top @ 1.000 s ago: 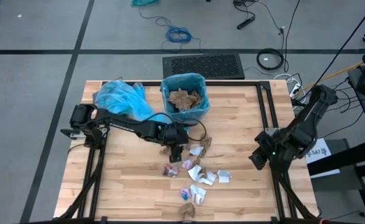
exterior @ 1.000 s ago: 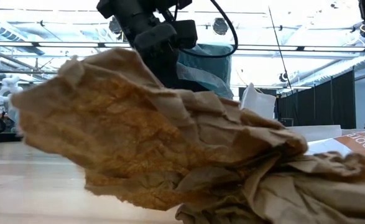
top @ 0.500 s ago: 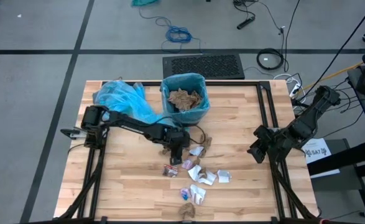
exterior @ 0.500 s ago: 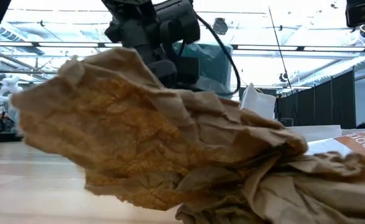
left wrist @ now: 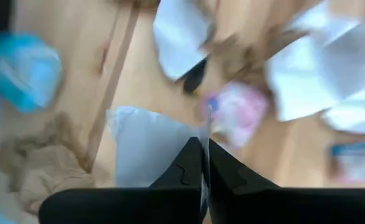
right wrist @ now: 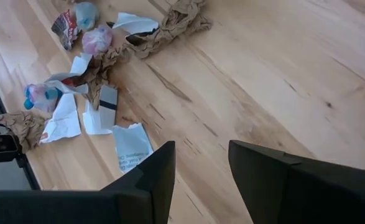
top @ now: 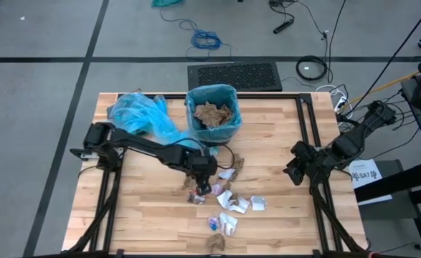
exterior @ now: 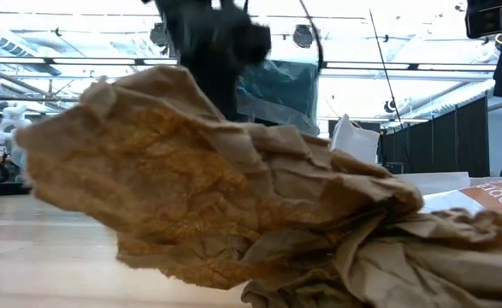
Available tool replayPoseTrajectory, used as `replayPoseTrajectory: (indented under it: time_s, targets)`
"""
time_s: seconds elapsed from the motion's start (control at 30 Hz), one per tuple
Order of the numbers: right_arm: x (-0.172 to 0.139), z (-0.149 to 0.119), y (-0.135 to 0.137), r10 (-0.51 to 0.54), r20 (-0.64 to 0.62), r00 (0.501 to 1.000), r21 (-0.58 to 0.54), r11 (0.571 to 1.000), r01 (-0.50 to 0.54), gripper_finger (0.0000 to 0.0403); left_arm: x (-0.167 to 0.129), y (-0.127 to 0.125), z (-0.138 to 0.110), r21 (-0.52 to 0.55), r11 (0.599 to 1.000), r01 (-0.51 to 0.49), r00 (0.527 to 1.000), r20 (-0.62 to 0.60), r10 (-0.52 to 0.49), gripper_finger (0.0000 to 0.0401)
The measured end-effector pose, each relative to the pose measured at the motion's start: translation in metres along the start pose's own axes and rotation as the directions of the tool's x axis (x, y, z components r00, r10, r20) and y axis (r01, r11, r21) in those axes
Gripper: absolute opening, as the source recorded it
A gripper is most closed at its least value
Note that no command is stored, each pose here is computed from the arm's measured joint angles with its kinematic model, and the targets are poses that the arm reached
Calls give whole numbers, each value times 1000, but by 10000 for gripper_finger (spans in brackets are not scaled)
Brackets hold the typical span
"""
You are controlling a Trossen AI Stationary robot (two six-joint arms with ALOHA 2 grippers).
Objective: Place trash/remove bag and relplace
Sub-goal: Put the white paper into the trash bin
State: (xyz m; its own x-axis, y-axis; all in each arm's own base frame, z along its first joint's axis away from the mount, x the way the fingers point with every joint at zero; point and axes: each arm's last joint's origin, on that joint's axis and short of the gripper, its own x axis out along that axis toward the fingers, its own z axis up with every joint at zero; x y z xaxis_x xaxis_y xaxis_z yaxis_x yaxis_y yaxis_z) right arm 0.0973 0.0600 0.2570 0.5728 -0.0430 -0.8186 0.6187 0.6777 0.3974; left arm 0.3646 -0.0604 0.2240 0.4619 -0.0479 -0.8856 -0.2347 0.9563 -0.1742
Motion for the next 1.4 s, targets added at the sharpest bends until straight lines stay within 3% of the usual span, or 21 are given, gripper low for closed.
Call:
replayPoseTrajectory:
  time_s: [0.13,0.37,0.5,0.63,0.77,0.87,1.0,1.17,1.4]
  targets:
    - [1,2,0,-8,9,1000,-8,1000,8,141,-40,-13,8,11,1000,-5,998,61,4,3]
    - [3,7,-1,-25,26,999,-31,999,25,141,-116,-15,10,-83,990,-114,966,225,130,1]
    - [4,10,0,-21,43,999,-28,999,22,141,-158,-12,6,-152,977,-147,904,380,195,1]
    - [7,15,4,-8,87,996,-21,1000,10,141,-183,-3,2,-192,950,-247,822,478,311,1]
    - [10,20,8,-1,118,993,-13,1000,3,141,-187,15,13,-194,924,-329,771,511,381,1]
    - [14,24,10,-8,133,991,11,1000,7,141,-184,37,29,-156,929,-336,776,513,367,0]
    - [18,29,12,-18,147,989,40,999,12,141,-175,73,54,-84,962,-261,804,532,265,0]
    - [22,33,12,-39,155,987,103,994,23,141,-170,116,76,-15,993,-114,803,588,101,7]
    - [25,37,11,-69,163,984,195,980,36,141,-162,170,85,-47,996,-82,807,584,94,53]
